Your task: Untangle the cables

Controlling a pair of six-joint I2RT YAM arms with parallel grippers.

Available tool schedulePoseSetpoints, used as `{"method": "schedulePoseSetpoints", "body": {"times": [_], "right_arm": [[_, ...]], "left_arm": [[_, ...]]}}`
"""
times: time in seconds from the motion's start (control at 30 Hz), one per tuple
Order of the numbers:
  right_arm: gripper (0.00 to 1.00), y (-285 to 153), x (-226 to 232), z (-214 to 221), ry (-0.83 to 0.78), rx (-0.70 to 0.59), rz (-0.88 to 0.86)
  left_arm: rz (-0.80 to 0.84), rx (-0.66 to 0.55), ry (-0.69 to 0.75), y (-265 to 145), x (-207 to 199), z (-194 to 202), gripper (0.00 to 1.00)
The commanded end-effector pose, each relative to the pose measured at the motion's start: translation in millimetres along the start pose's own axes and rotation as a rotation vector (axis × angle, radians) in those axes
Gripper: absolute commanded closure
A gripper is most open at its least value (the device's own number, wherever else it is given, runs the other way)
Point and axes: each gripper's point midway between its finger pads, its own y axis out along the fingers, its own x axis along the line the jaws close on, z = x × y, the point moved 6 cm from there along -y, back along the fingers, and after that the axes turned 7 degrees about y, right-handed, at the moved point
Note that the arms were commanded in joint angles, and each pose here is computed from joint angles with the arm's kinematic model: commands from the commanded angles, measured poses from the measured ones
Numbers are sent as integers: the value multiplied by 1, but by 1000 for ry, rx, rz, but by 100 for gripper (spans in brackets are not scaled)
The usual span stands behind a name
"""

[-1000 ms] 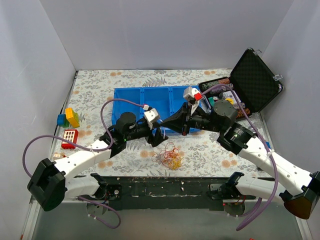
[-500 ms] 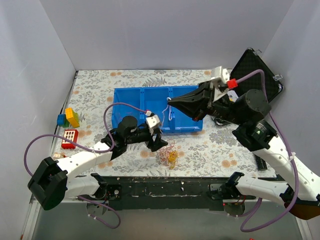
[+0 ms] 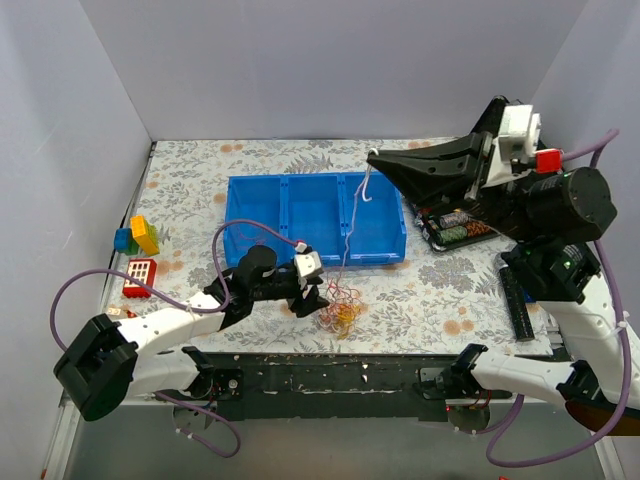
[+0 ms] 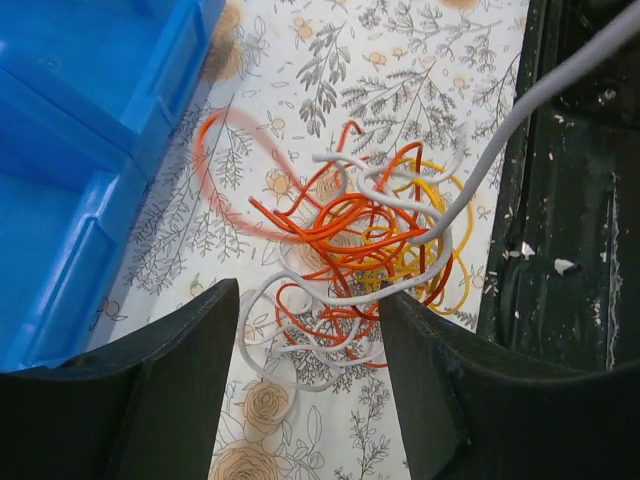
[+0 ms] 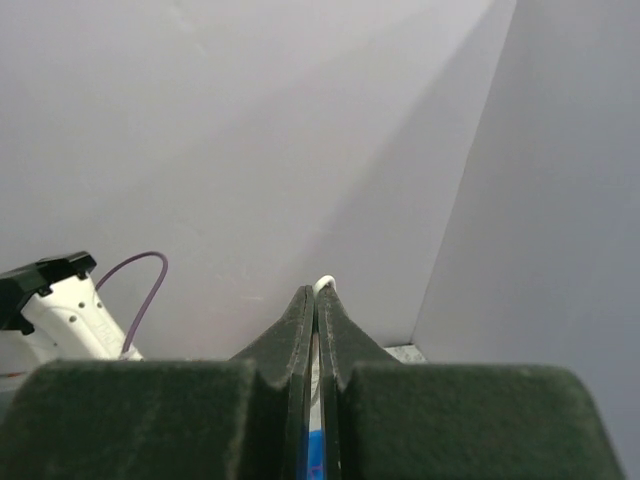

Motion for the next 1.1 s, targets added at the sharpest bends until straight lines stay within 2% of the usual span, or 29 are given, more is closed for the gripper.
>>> {"method": "schedulePoseSetpoints", "body": {"times": [0.0,0.17,0.33,0.47,0.57,0.6,0.63,0.67,0.73,0.83,0.87,0.93,1.07], "right_arm": [[99,2,0,-42,-107,-103,26],[99,11,-1,-62,-161,-123,19],[99,14,-3,-95,-253,-200,47],[99,21,-10,-109,-313,-201,79],[99,27,-11,-115,-327,-212,78],[99,28,-12,-113,-323,-209,73],[99,30,-13,-109,-312,-202,70],[99,32,-14,-103,-301,-189,66],[99,31,-15,-97,-297,-182,71],[99,29,-14,-104,-318,-230,78],[99,29,-13,-106,-316,-234,73],[99,32,-14,-104,-303,-229,62],[99,34,-10,-93,-256,-209,24]], "left_arm": [[20,-5,93,-5,-5,7,44],[-3,-1,126,-8,-3,9,46],[13,21,157,-10,-7,22,54],[2,45,285,-15,-7,45,61],[-45,45,270,-16,-1,40,61],[-73,39,250,-16,2,35,56],[-106,25,223,-16,6,26,48],[-136,11,182,-17,10,17,46],[-158,-25,136,-21,14,-1,46],[-119,-58,120,-26,5,-6,45],[-114,-63,117,-28,3,-6,41],[-126,-69,106,-32,2,-7,21],[-134,-166,29,-39,1,-49,11]]}}
